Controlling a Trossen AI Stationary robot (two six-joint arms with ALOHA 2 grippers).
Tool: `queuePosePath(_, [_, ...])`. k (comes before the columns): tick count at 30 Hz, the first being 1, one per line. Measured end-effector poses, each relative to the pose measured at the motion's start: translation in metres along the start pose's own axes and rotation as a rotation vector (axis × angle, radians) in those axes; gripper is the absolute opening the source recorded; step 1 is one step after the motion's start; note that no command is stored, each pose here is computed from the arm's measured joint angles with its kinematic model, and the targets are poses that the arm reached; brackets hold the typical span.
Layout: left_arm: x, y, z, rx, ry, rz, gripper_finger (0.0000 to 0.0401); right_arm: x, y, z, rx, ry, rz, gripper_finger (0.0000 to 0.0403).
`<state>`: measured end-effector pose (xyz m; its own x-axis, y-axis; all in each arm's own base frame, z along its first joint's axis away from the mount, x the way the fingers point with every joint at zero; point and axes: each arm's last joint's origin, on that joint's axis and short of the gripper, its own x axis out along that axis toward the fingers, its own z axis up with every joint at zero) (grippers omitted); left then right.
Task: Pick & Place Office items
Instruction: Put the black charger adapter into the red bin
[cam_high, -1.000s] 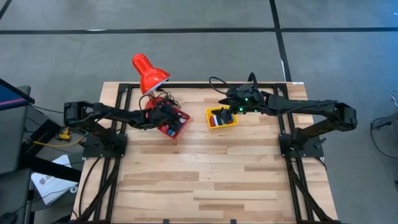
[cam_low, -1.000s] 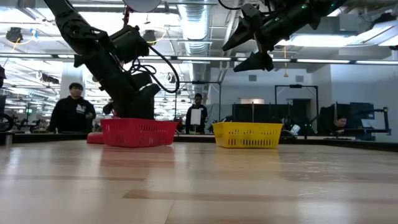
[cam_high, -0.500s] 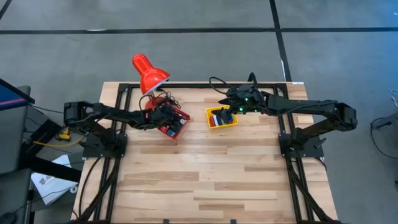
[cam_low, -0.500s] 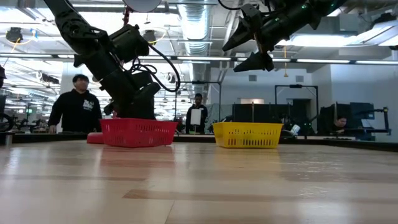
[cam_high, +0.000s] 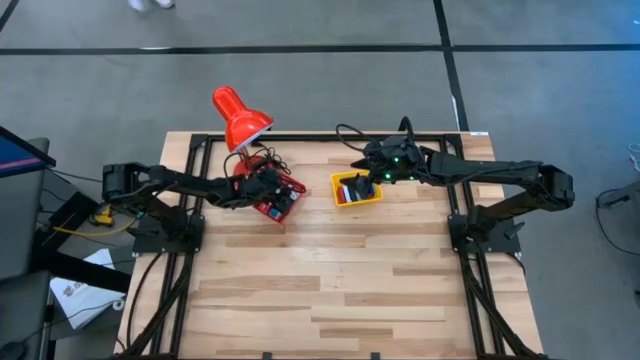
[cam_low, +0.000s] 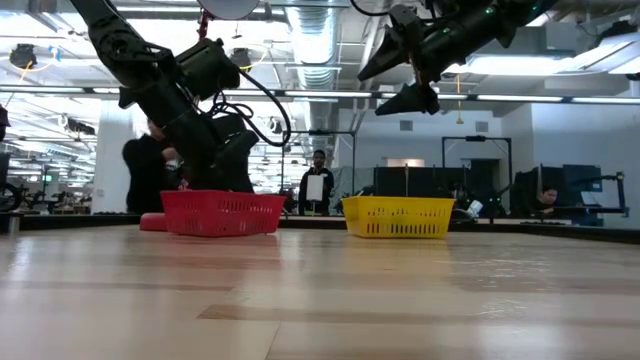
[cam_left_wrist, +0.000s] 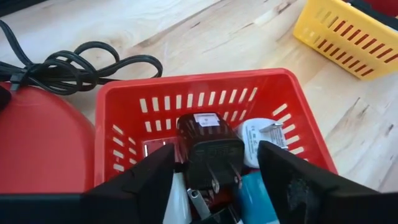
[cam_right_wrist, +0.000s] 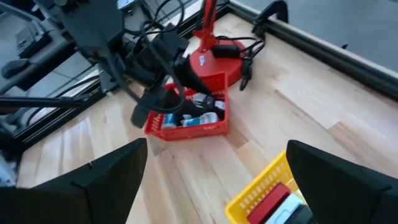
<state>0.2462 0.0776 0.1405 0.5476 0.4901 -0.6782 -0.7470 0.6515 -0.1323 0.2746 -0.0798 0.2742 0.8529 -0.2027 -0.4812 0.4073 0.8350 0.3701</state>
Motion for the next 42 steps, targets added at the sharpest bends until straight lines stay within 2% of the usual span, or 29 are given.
queuePosePath(7, [-0.016, -0.001, 0.013, -0.016, -0.073, -0.048, 0.0249, -0.001, 0.001, 0.000, 0.000, 0.008, 0.034, 0.0376])
queuePosePath(13, [-0.037, 0.003, 0.022, -0.022, -0.118, -0.055, 0.0249, -0.008, 0.004, 0.007, -0.020, -0.053, 0.057, 0.0376])
queuePosePath(17, [-0.041, 0.003, 0.025, -0.035, -0.146, -0.047, 0.0246, -0.009, 0.005, 0.008, -0.029, -0.055, 0.058, 0.0376])
queuePosePath(27, [-0.034, 0.009, 0.010, -0.003, -0.018, 0.028, 0.0251, -0.009, 0.004, 0.008, -0.029, -0.055, 0.056, 0.0376])
queuePosePath(32, [-0.025, 0.009, 0.008, -0.048, -0.036, 0.079, 0.0251, -0.009, 0.004, 0.008, -0.029, -0.055, 0.055, 0.0376])
queuePosePath(42, [-0.006, 0.007, -0.004, -0.026, 0.034, 0.089, 0.0251, -0.008, 0.003, 0.007, -0.028, -0.050, 0.051, 0.0376])
